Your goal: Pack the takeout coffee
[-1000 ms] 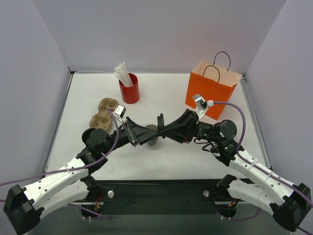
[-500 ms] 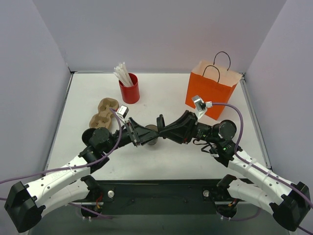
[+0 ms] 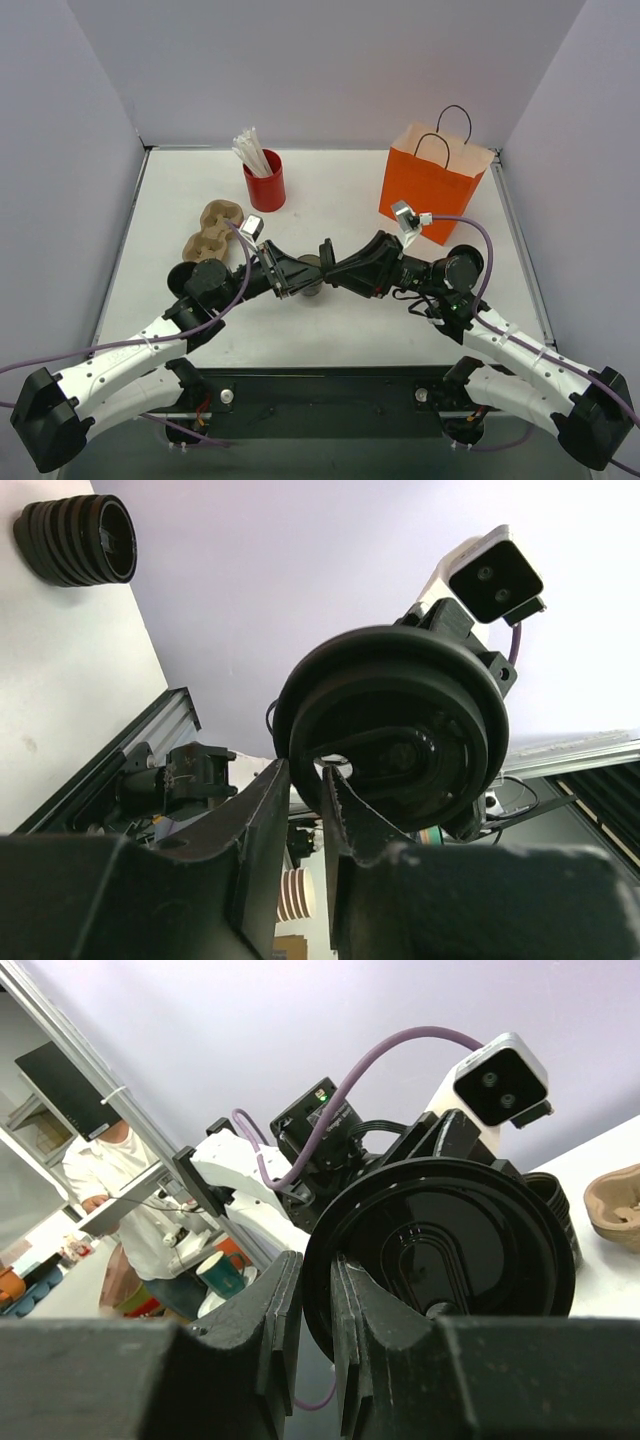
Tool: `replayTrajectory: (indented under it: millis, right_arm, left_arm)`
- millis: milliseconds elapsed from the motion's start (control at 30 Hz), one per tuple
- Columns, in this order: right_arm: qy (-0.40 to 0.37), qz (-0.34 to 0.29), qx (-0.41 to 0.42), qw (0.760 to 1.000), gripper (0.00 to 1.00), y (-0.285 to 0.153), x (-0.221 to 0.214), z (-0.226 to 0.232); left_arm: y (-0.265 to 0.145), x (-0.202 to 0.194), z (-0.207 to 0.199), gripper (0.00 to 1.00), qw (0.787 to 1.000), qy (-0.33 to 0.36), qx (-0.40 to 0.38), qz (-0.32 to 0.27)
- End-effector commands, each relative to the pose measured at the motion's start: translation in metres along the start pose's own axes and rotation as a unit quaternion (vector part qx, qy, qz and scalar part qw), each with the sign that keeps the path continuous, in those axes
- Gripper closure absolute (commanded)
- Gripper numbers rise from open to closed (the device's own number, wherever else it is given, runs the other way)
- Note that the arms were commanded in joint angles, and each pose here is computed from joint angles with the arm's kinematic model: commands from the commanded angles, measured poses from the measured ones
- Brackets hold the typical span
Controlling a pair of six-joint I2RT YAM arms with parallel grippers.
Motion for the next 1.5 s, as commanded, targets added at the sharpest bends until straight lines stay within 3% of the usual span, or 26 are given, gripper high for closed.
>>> replayTrajectory:
  millis: [0,133,667,867,1000,1300,1467]
  right_arm:
    - [-0.041,-0.024,0.055,0.997,0.82,0.001,0.007,0.020]
    - [-0.041,-0.026,0.057,0.997,0.83,0.000,0.007,0.021]
    - [-0.044,-0.042,0.066,0.996,0.83,0.002,0.013,0.025]
    - [-0.041,-0.042,0.066,0.996,0.82,0.005,0.012,0.022]
    - [-0.031,-0.042,0.069,0.996,0.79,0.008,0.013,0.021]
    - [-0.032,-0.033,0.052,0.998,0.73,0.007,0.006,0.013]
    - [-0.035,-0.029,0.033,0.998,0.77,0.001,0.000,0.008]
  left_arm:
    - [0.002,0.011,-0.031,0.63,0.999,0.009,-0.048,-0.023]
    - [0.000,0.013,-0.024,0.57,0.999,-0.007,-0.039,-0.036]
    - [-0.002,0.012,-0.022,0.63,0.999,-0.019,-0.033,-0.034]
    - [0.000,0.011,-0.025,0.80,0.999,-0.019,-0.038,-0.029]
    - [0.000,0.011,-0.027,1.00,0.999,-0.014,-0.041,-0.029]
    - [0.004,0.014,-0.024,1.00,1.000,0.008,-0.021,-0.019]
    - [0.001,0.020,-0.016,1.00,0.999,0.033,0.016,-0.033]
Point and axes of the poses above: each gripper's point midway between its finger pads, its own y axis out along the fingers, its own z axis along the line the jaws close on, x = y × z, the point moved 4 cm from there along -y, back along the fingers, and after that the axes turned 6 degrees about y, right-handed, at the moved point
